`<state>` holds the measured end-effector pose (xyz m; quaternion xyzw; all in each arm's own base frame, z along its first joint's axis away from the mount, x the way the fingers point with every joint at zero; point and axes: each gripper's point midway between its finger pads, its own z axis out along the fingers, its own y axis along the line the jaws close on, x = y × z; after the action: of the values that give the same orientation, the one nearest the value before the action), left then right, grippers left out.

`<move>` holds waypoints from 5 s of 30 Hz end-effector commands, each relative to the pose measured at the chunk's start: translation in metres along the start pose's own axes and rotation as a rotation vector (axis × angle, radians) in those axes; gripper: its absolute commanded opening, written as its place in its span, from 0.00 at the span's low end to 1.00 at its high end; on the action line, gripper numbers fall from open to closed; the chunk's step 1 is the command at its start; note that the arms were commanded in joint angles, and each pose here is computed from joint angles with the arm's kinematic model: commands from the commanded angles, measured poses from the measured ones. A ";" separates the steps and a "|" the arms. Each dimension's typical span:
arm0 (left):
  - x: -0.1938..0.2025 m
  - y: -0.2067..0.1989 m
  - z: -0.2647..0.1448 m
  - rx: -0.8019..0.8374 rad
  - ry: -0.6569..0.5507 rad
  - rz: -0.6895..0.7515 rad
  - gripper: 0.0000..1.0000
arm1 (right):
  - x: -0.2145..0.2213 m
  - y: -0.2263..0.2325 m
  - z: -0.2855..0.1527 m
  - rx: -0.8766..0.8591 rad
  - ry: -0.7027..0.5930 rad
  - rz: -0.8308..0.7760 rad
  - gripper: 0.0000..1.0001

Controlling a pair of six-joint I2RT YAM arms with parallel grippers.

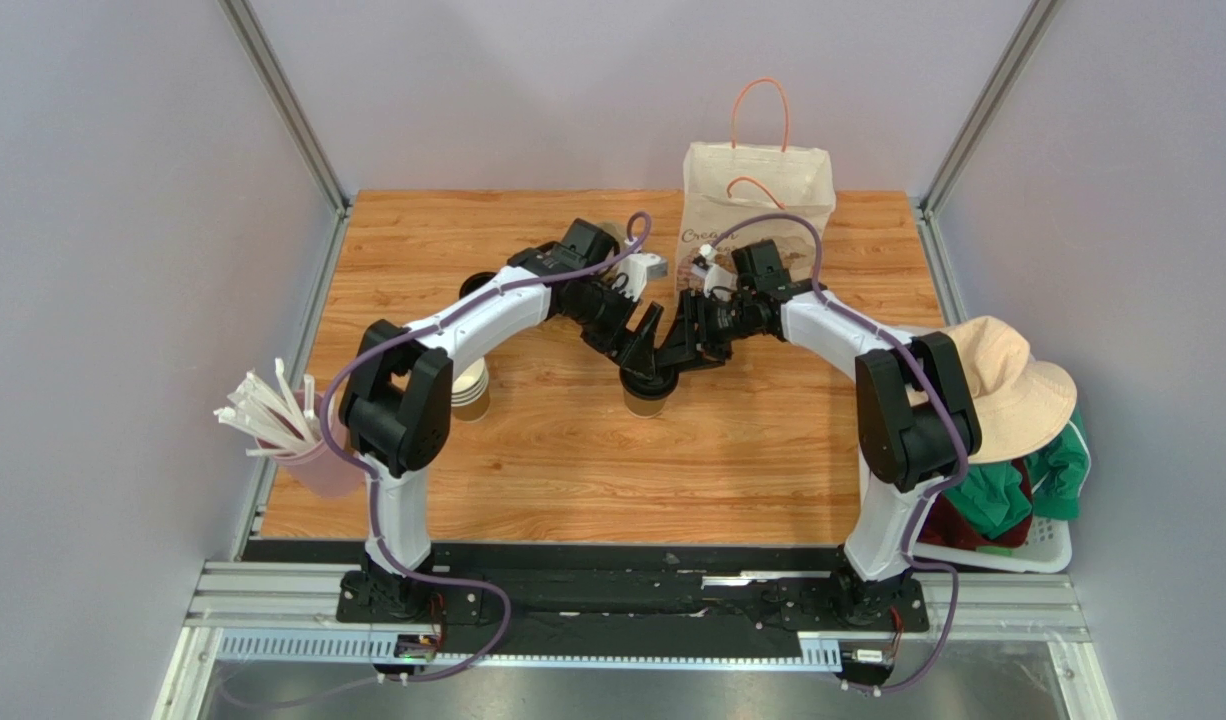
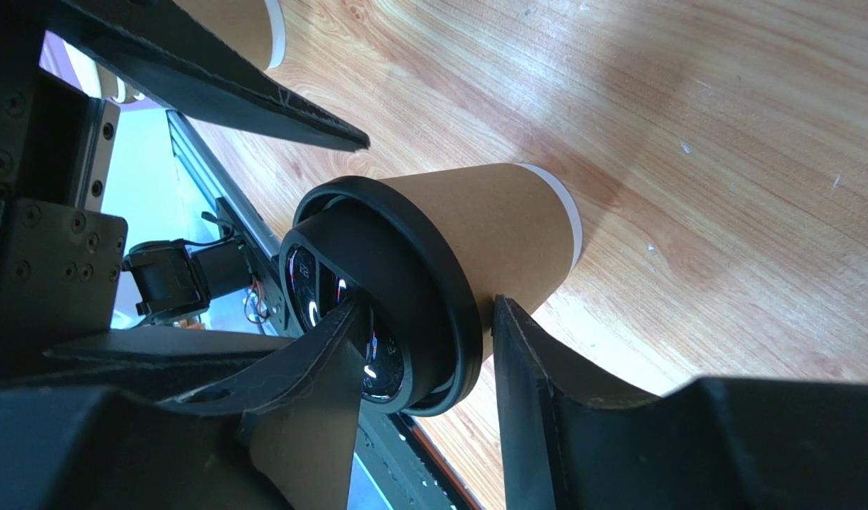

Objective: Pack the takeout coffee

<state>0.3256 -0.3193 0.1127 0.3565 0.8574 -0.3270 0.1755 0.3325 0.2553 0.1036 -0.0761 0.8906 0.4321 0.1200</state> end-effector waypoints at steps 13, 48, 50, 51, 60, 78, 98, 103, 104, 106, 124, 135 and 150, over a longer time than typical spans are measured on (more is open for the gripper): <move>-0.009 0.015 -0.058 0.096 -0.143 -0.016 0.80 | -0.005 0.009 -0.004 0.086 -0.047 -0.086 0.26; 0.040 0.021 -0.019 0.139 -0.004 -0.083 0.59 | 0.004 0.016 0.001 0.092 -0.036 -0.146 0.25; 0.040 0.021 -0.019 0.138 -0.005 -0.085 0.59 | 0.003 0.015 0.001 0.095 -0.039 -0.146 0.25; 0.040 0.021 -0.018 0.136 -0.004 -0.087 0.59 | 0.004 0.015 0.001 0.096 -0.037 -0.146 0.25; 0.050 0.031 -0.006 0.097 0.040 -0.108 0.50 | 0.004 0.015 0.001 0.095 -0.036 -0.148 0.24; 0.077 0.051 0.011 0.020 0.162 -0.147 0.00 | 0.006 0.007 0.005 0.117 -0.025 -0.143 0.24; 0.009 0.015 -0.045 0.272 -0.101 -0.139 0.03 | 0.001 0.041 0.004 -0.084 0.144 -0.334 0.25; 0.004 0.010 -0.050 0.285 -0.121 -0.118 0.03 | 0.006 0.036 0.006 -0.095 0.216 -0.408 0.26; 0.005 0.009 -0.050 0.291 -0.124 -0.117 0.03 | 0.005 0.035 0.006 -0.087 0.216 -0.416 0.26; 0.005 0.007 -0.051 0.296 -0.129 -0.119 0.03 | 0.006 0.034 0.005 -0.061 0.216 -0.454 0.26; 0.017 -0.004 -0.051 0.390 -0.153 -0.125 0.00 | 0.040 0.027 -0.014 -0.074 0.437 -0.676 0.28; 0.010 -0.036 -0.044 0.491 -0.132 -0.121 0.00 | 0.039 0.006 0.007 -0.020 0.419 -0.648 0.28; 0.031 -0.039 -0.026 0.484 -0.067 -0.145 0.33 | 0.039 0.005 0.009 -0.014 0.410 -0.642 0.28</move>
<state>0.2812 -0.3051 0.1279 0.2967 0.7826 -0.5409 0.0838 0.2845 0.2630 0.1048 -0.4185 0.8235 0.3800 0.0476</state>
